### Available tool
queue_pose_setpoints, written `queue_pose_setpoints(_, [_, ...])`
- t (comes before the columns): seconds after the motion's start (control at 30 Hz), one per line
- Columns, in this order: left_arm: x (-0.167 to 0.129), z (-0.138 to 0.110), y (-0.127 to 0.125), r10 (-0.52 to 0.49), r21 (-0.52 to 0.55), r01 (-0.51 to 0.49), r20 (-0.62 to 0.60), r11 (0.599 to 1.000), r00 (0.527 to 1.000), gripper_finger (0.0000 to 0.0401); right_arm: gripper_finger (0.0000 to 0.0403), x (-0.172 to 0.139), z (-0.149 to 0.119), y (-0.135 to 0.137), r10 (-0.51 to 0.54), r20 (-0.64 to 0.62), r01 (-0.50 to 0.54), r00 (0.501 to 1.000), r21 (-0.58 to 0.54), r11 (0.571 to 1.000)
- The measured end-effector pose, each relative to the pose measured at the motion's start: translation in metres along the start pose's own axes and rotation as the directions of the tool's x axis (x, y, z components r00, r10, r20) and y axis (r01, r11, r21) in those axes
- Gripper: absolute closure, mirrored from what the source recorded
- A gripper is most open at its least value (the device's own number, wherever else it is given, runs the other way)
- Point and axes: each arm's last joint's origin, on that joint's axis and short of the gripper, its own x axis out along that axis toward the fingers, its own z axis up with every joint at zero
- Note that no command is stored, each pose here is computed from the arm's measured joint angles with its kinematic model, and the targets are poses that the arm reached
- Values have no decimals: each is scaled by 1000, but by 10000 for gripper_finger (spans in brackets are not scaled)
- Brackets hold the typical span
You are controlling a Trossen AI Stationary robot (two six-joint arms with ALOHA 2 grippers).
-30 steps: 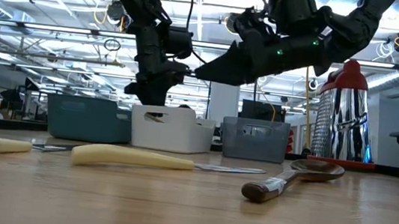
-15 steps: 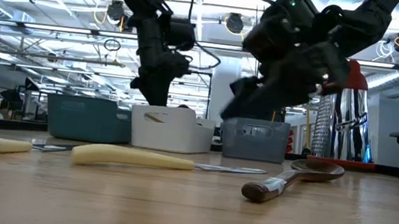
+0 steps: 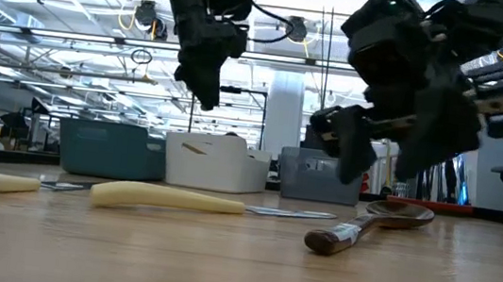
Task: Pick & Place Kitchen Items
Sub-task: Put the brown serving spoon into the white bin
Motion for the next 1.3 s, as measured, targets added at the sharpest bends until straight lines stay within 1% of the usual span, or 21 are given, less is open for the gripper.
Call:
queue_pose_setpoints(0.1, [0,-1,-9,28,23,-29,2,999,1000,260,197,4,-5,7,-3,-11,3,1000,-37,999])
queue_pose_setpoints(0.27, [1,-2,-25,39,-45,-39,3,998,999,260,197,7,-20,15,-89,-18,88,996,-80,993])
queue_pose_setpoints(0.4, [2,-4,-37,26,-19,-26,1,999,1000,260,197,7,-30,17,-166,-14,164,986,-108,981])
queue_pose_setpoints(0.5, [2,-5,-42,20,-10,-20,-1,1000,1000,260,198,6,-35,17,-174,-25,171,984,-104,980])
queue_pose_setpoints(0.6, [2,-6,-46,16,-6,-16,-2,1000,1000,260,207,9,-38,16,-167,-30,164,985,-100,981])
queue_pose_setpoints(0.7, [2,-6,-49,13,-13,-13,-2,1000,1000,261,225,15,-42,15,-156,-31,152,987,-95,984])
queue_pose_setpoints(0.83, [2,-7,-50,11,-19,-11,-3,1000,1000,260,259,23,-48,12,-154,-37,150,987,-93,984])
queue_pose_setpoints(1.17, [2,-7,-54,7,-8,-7,-3,1000,1000,261,371,25,-46,11,-169,3,169,986,-109,980])
queue_pose_setpoints(1.3, [3,-7,-61,-4,12,4,12,1000,1000,260,375,24,-46,9,-174,5,173,985,-96,980])
